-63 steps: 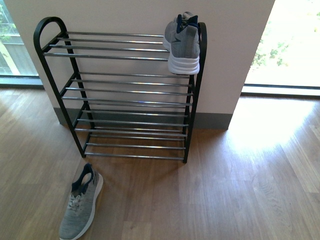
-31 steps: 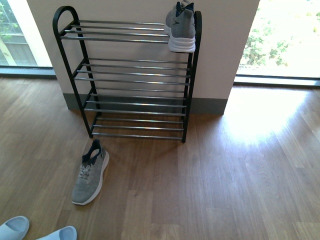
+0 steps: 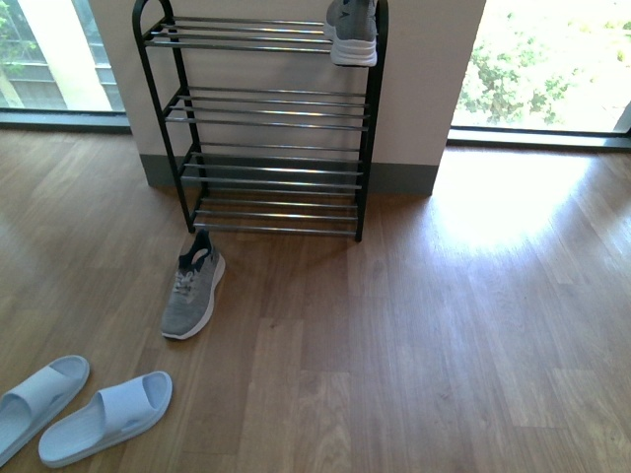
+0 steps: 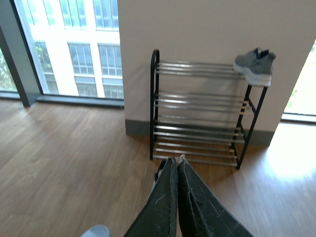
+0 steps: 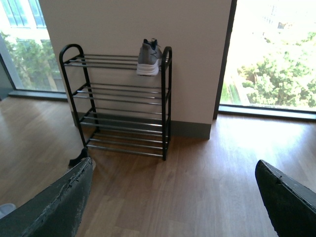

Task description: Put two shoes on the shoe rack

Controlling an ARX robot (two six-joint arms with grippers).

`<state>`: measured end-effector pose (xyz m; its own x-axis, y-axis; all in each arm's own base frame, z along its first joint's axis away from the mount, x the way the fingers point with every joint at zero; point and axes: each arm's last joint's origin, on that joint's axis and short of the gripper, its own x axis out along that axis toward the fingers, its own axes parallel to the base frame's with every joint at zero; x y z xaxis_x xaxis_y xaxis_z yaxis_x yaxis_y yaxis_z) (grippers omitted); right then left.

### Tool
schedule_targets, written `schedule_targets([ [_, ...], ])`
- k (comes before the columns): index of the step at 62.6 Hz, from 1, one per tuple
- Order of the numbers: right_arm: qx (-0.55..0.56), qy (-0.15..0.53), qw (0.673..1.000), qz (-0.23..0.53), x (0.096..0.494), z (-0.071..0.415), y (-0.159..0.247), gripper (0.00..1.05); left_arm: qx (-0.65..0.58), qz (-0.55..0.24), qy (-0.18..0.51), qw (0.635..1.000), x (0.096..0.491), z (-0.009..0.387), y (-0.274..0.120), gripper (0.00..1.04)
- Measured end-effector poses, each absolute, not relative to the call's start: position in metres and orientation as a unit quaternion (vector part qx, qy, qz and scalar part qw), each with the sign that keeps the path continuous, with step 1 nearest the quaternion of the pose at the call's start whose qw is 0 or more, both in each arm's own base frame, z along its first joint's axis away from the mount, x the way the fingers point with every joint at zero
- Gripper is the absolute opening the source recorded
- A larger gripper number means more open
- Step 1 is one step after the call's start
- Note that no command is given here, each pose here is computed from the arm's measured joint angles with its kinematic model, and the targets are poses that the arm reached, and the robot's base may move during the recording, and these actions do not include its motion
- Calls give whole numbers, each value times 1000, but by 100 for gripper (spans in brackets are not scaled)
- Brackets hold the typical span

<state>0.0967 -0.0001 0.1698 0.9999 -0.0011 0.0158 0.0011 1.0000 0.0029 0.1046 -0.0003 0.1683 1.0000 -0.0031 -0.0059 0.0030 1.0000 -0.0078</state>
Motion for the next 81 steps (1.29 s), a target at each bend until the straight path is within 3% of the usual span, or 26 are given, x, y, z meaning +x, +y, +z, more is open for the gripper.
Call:
schedule_targets([
  [27, 1, -8, 1000, -1, 97, 170, 0, 96, -4, -1, 2, 1000, 98, 167, 0, 2],
  [57, 1, -8, 1000, -1, 97, 170, 0, 96, -4, -1, 2, 1000, 98, 167, 0, 96],
  [81, 1, -8, 1000, -1, 97, 170, 0, 96, -3, -1, 2, 1000, 98, 167, 0, 95],
])
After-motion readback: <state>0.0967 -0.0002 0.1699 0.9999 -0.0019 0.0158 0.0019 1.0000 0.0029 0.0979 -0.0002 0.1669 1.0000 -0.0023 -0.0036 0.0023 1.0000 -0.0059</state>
